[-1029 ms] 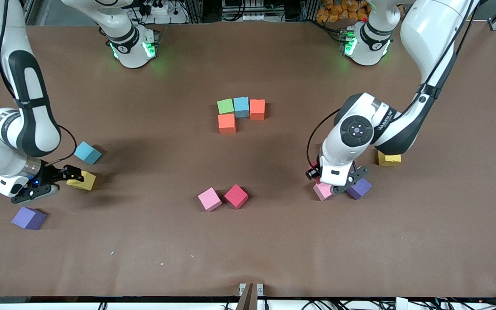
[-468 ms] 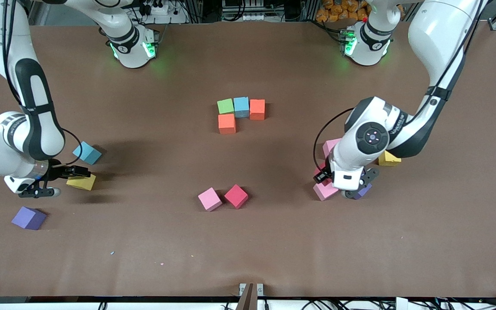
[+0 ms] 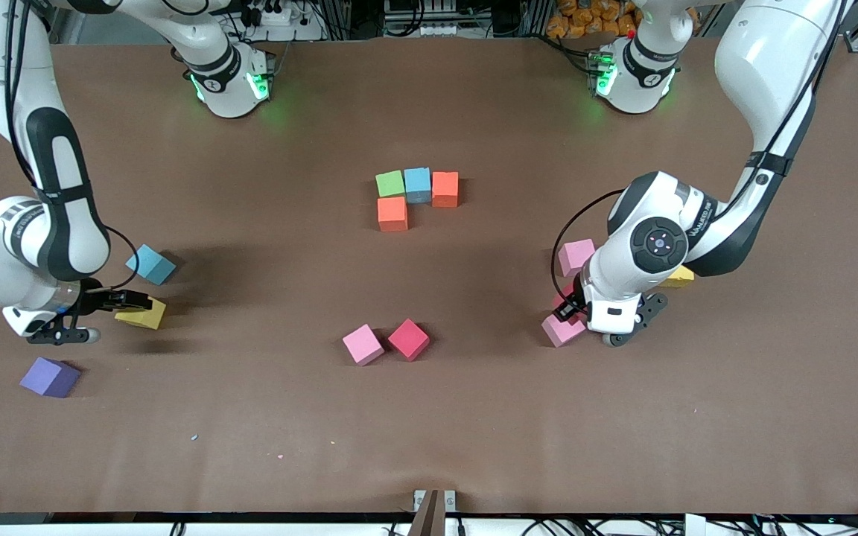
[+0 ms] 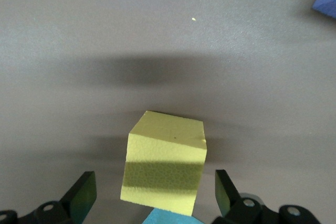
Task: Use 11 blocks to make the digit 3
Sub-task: 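Move the right gripper to the yellow block and grasp it, then carry the yellow block with the right gripper toward the block row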
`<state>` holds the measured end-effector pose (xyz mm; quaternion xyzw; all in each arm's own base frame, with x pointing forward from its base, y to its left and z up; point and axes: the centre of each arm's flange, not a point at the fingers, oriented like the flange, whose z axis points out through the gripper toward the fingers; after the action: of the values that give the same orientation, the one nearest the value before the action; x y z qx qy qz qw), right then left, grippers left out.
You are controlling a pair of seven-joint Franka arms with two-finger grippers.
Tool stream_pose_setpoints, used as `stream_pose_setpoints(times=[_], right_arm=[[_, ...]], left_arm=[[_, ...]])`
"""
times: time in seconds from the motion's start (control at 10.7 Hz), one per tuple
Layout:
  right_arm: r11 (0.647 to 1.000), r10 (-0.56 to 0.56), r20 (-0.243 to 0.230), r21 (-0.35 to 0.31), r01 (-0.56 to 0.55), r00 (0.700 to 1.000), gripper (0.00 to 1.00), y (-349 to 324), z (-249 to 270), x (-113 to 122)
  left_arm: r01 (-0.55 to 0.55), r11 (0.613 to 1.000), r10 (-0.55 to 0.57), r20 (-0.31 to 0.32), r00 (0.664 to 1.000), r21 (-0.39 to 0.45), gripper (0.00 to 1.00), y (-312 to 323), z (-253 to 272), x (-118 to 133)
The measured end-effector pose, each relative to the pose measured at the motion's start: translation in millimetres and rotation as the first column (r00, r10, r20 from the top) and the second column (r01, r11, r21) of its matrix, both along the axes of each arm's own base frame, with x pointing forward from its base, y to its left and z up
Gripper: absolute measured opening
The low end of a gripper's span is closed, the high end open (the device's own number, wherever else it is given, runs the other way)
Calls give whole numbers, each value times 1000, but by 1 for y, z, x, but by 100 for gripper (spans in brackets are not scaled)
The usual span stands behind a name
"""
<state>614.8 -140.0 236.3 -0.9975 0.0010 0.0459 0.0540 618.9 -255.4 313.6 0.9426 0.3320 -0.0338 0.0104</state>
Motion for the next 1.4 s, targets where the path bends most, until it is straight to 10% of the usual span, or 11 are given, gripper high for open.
stream_pose_setpoints(times=[0.84, 1.4], right_arm=[[1000, 2, 5, -30, -2, 1000, 99, -3, -27, 7], [999, -13, 29, -32, 14, 999, 62, -2, -35, 12]], left_arm=[[20, 1000, -20, -18, 1000, 4, 60, 1, -6, -2], [34, 999, -34, -21, 999, 4, 60, 2, -7, -2]])
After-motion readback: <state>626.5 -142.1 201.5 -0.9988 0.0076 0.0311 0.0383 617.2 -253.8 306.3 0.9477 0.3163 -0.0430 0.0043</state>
